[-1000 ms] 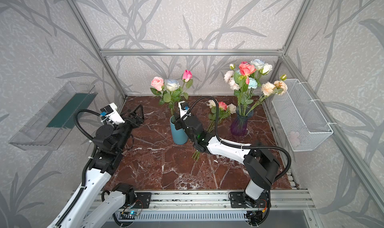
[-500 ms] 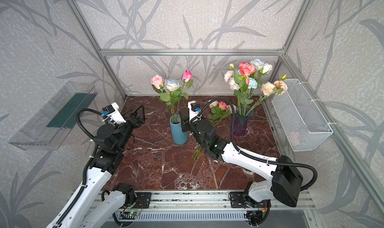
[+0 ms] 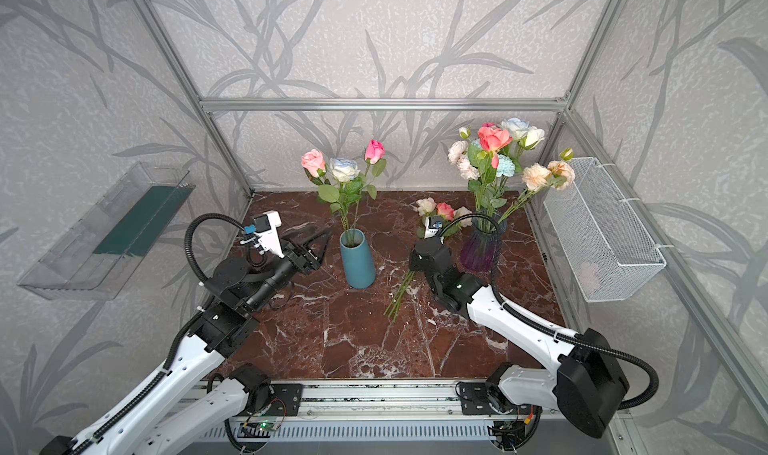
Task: Arrange the flowers into the vase
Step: 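Open the right gripper and reach to the loose roses while left grips the cup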
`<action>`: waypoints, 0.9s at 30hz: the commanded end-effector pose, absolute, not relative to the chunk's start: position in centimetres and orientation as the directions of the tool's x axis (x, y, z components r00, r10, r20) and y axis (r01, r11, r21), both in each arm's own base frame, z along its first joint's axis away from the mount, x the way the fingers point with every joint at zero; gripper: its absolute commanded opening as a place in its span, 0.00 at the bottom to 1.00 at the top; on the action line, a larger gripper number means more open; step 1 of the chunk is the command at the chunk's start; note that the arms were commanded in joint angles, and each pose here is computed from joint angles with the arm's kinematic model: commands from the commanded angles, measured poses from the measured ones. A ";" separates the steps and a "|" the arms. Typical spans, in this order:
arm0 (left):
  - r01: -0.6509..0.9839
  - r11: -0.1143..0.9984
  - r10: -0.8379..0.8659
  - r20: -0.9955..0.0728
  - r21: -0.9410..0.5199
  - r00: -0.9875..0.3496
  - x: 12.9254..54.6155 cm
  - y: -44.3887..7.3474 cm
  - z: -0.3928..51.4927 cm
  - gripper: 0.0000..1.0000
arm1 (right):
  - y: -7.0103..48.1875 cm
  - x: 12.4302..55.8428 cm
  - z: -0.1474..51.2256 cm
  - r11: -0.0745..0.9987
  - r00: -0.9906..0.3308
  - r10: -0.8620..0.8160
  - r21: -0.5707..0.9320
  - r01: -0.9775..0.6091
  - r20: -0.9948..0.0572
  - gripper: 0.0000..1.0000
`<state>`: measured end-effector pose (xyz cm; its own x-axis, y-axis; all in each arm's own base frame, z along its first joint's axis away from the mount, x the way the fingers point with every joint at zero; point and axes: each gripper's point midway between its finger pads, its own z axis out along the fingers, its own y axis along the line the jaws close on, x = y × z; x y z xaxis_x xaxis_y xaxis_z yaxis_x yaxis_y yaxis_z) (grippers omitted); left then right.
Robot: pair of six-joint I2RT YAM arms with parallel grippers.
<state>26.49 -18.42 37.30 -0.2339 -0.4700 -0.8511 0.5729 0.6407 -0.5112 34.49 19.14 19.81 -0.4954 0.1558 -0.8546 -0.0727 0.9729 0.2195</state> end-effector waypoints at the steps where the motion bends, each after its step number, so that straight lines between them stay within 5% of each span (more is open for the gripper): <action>1: 0.680 0.541 -0.439 -0.856 -0.495 -0.273 24.8 -21.4 37.7 0.77 | 19.1 34.2 15.7 0.975 -0.639 0.160 0.222 -0.018 -0.753 0.32; 9: 0.749 0.432 -0.349 -0.859 -0.502 -0.374 23.0 -25.7 36.3 0.76 | 19.7 38.4 10.0 0.974 -0.745 0.211 0.197 0.109 -0.633 0.18; 27: 0.735 0.459 -0.338 -0.863 -0.499 -0.375 23.2 -25.8 35.8 0.77 | 19.8 45.4 3.8 0.955 -0.821 0.297 0.167 0.246 -0.488 0.28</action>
<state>23.55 -26.05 34.34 -0.4075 -0.3176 -0.8562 0.7192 0.4661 -0.5152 46.29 19.74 4.71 -0.7912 0.2885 -0.5393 0.2230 0.9571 0.1850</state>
